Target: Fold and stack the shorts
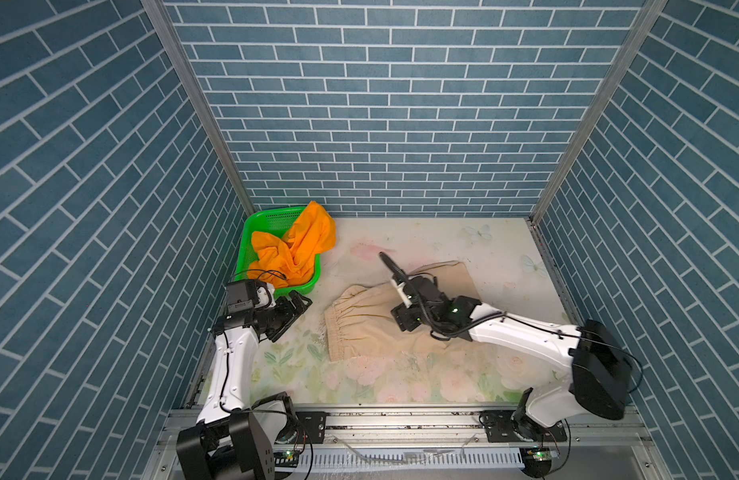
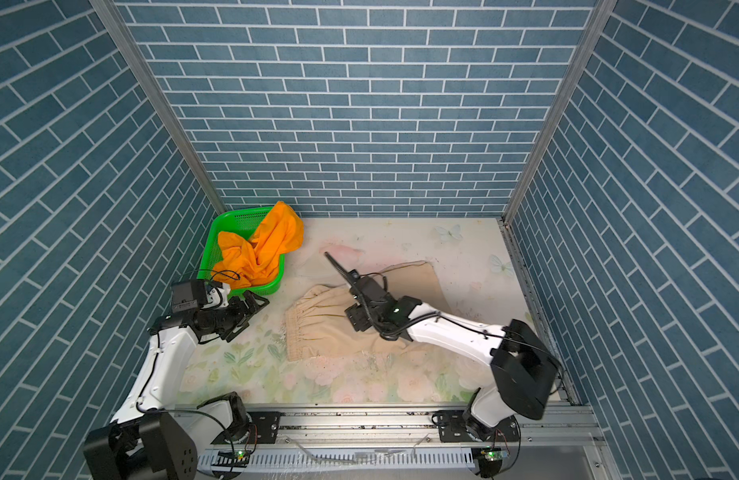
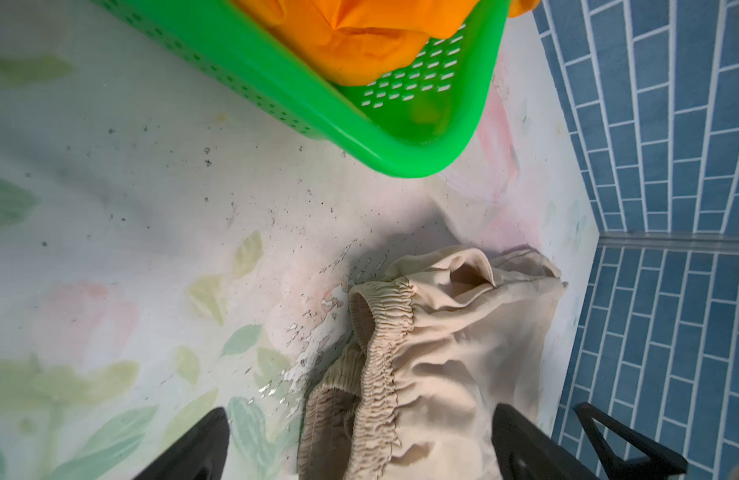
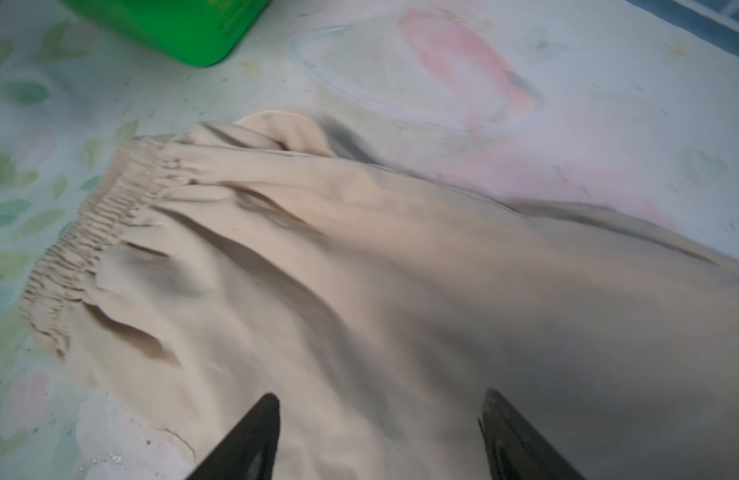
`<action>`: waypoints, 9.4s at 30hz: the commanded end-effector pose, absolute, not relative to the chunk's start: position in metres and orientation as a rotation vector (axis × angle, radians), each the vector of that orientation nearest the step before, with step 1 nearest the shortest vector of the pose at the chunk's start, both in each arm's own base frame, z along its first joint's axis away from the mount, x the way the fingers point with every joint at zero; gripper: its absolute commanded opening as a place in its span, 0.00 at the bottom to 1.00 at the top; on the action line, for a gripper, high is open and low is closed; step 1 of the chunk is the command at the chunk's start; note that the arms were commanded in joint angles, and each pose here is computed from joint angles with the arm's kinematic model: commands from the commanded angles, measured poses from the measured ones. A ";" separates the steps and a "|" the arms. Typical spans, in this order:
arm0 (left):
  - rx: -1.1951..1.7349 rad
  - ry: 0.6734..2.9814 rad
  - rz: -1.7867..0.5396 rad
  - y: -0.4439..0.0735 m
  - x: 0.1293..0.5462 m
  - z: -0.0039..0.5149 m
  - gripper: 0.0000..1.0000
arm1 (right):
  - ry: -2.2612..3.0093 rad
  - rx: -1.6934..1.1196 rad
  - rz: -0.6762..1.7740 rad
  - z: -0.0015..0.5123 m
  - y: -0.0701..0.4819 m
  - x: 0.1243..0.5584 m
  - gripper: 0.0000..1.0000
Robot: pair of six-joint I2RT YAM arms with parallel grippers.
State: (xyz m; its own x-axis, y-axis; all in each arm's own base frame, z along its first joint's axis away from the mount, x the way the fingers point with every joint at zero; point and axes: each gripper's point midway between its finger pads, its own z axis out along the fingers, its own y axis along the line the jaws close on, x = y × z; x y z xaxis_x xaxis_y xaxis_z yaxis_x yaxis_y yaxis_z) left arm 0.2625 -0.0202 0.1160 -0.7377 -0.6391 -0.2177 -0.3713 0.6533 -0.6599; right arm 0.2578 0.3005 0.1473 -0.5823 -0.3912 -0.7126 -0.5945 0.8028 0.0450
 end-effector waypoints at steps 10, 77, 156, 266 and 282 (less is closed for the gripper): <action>-0.659 2.356 -1.005 -0.068 0.317 0.077 1.00 | 2.231 -0.333 0.573 0.177 0.221 0.249 0.78; -0.706 2.646 -0.726 -0.096 0.226 0.037 0.75 | 2.577 -0.100 0.213 0.094 0.141 0.294 0.81; -1.016 2.237 -1.195 -0.032 0.232 0.132 1.00 | 1.533 -1.383 0.356 0.107 0.504 0.160 0.00; 0.045 2.968 -0.509 -0.358 0.288 0.138 0.97 | 2.521 -0.282 0.643 0.073 0.183 0.150 0.48; 0.053 2.716 -0.466 -0.269 0.322 0.229 1.00 | 2.323 -0.583 0.665 0.180 0.238 0.184 0.52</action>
